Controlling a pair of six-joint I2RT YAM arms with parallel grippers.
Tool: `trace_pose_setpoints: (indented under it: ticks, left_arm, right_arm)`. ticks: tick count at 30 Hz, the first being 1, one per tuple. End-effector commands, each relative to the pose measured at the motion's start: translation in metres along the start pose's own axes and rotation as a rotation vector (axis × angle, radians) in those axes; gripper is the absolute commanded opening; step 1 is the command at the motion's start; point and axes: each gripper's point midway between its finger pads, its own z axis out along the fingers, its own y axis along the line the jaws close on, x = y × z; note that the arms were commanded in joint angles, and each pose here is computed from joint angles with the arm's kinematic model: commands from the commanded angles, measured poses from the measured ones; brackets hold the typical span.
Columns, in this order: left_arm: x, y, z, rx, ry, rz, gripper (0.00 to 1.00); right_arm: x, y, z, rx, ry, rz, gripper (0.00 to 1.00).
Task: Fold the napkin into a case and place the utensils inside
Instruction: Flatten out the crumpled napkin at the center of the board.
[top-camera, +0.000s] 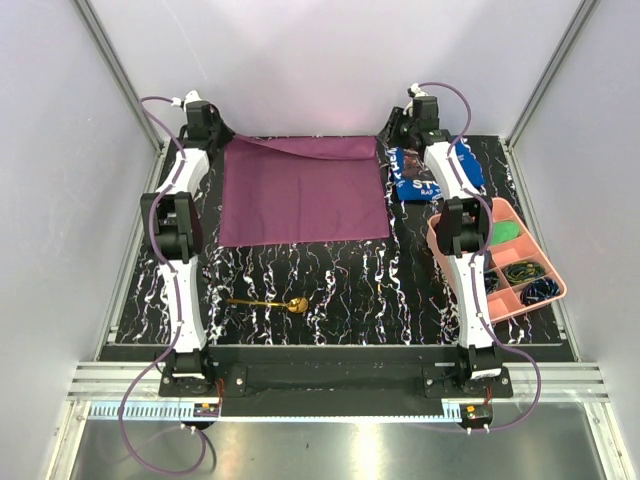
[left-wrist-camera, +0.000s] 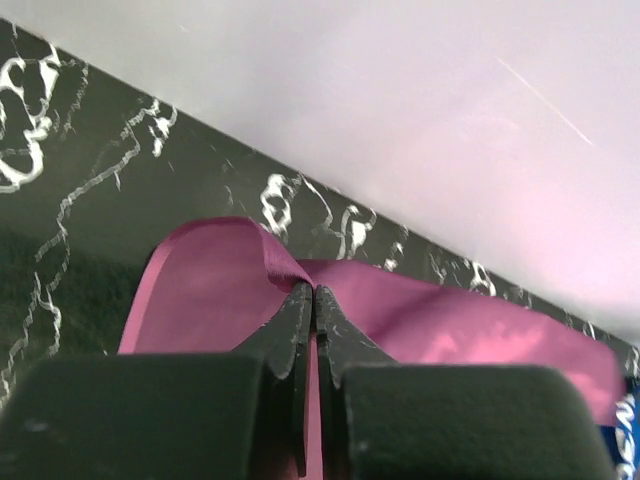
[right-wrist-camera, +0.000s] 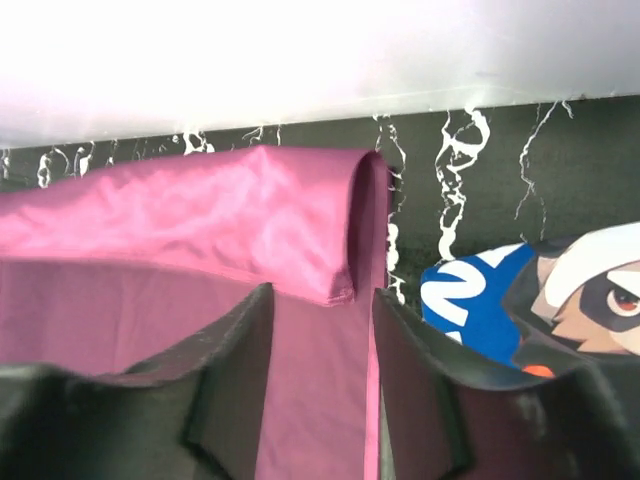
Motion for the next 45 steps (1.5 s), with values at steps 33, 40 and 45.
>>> trace_pose_setpoints:
  ticks: [33, 40, 45]
  left_arm:
    - [0.228, 0.068, -0.172, -0.343, 0.651, -0.119, 0.39]
    - [0.249, 0.078, -0.216, -0.338, 0.723, -0.116, 0.4]
    - [0.242, 0.076, -0.248, -0.297, 0.732, -0.049, 0.4]
  right_arm:
    - [0.192, 0.036, -0.123, 0.194, 0.412, -0.036, 0.68]
    - [0.244, 0.032, -0.17, 0.205, 0.527, 0.012, 0.66]
    - [0.287, 0.041, -0.214, 0.174, 0.608, 0.038, 0.65]
